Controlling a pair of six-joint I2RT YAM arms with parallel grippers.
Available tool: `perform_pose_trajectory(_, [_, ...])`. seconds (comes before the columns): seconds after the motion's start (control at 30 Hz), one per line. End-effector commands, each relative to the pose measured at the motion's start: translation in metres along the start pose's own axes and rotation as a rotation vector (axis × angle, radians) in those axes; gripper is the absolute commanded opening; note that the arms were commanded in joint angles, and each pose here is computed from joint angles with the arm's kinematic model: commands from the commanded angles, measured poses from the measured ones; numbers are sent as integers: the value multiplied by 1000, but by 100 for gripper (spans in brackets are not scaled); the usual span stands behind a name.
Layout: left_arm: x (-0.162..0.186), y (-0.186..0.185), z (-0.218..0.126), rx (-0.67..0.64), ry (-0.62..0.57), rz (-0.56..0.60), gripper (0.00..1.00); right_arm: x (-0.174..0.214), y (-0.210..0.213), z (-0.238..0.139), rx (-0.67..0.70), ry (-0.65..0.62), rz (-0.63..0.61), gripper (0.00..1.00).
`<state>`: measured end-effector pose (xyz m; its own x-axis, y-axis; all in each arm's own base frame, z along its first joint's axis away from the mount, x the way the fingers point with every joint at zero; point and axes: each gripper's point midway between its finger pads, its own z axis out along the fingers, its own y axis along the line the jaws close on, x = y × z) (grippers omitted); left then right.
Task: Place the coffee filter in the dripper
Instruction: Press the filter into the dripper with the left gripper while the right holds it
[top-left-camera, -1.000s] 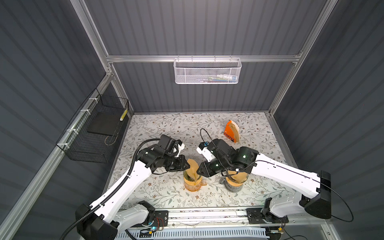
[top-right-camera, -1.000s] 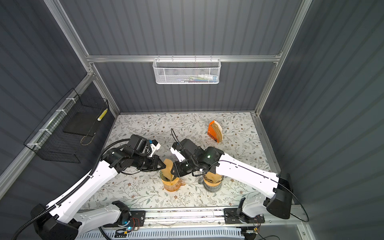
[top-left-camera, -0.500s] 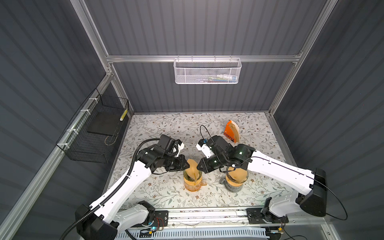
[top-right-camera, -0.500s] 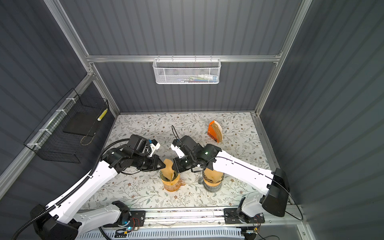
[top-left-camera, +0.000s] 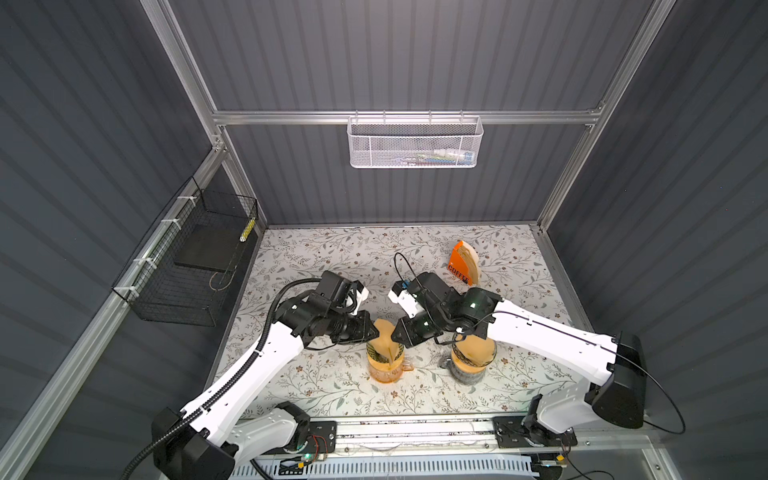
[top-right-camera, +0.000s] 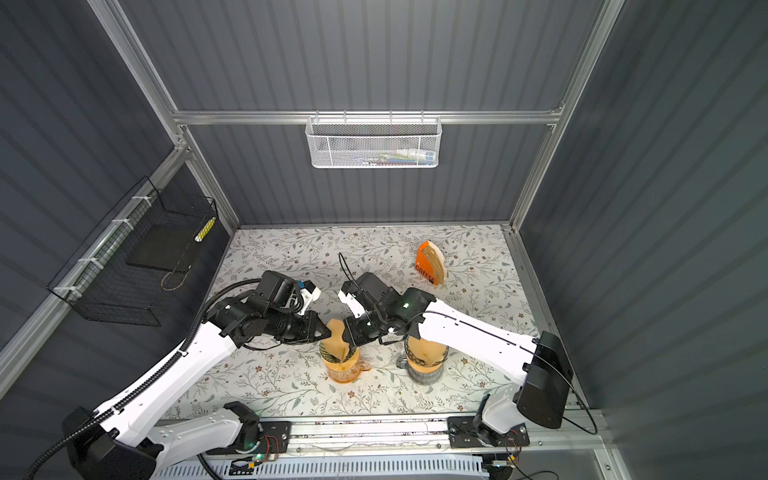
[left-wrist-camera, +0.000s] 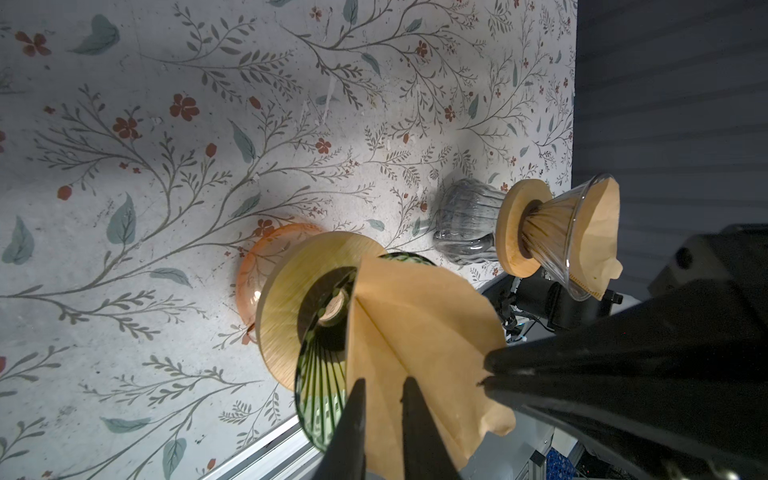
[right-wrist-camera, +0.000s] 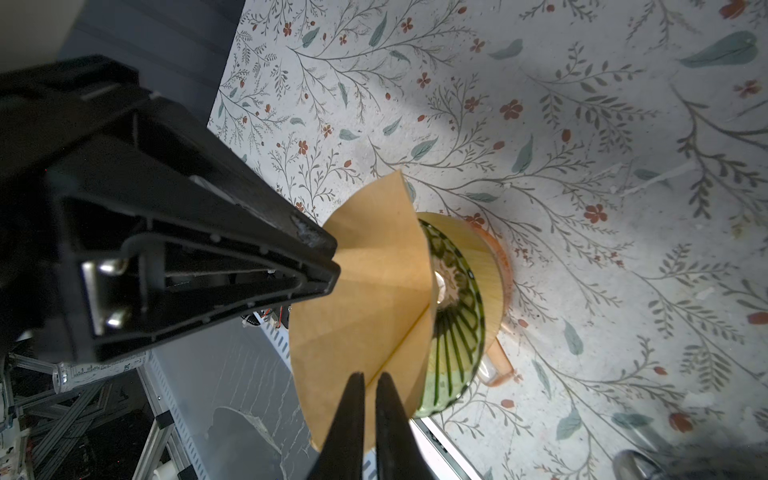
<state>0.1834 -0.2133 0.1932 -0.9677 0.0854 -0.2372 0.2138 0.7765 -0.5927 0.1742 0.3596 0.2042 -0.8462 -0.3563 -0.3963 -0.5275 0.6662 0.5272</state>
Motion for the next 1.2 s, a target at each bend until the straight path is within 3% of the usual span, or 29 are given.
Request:
perform_pose_trajectory(0.0, [4,0,0,7,-7,-4,18,2,-5,4,10,-2,-1,11])
perform_pose_trajectory(1.17, [11,15,18,-2,13,-32,18,13,-25,28,41,11,26,10])
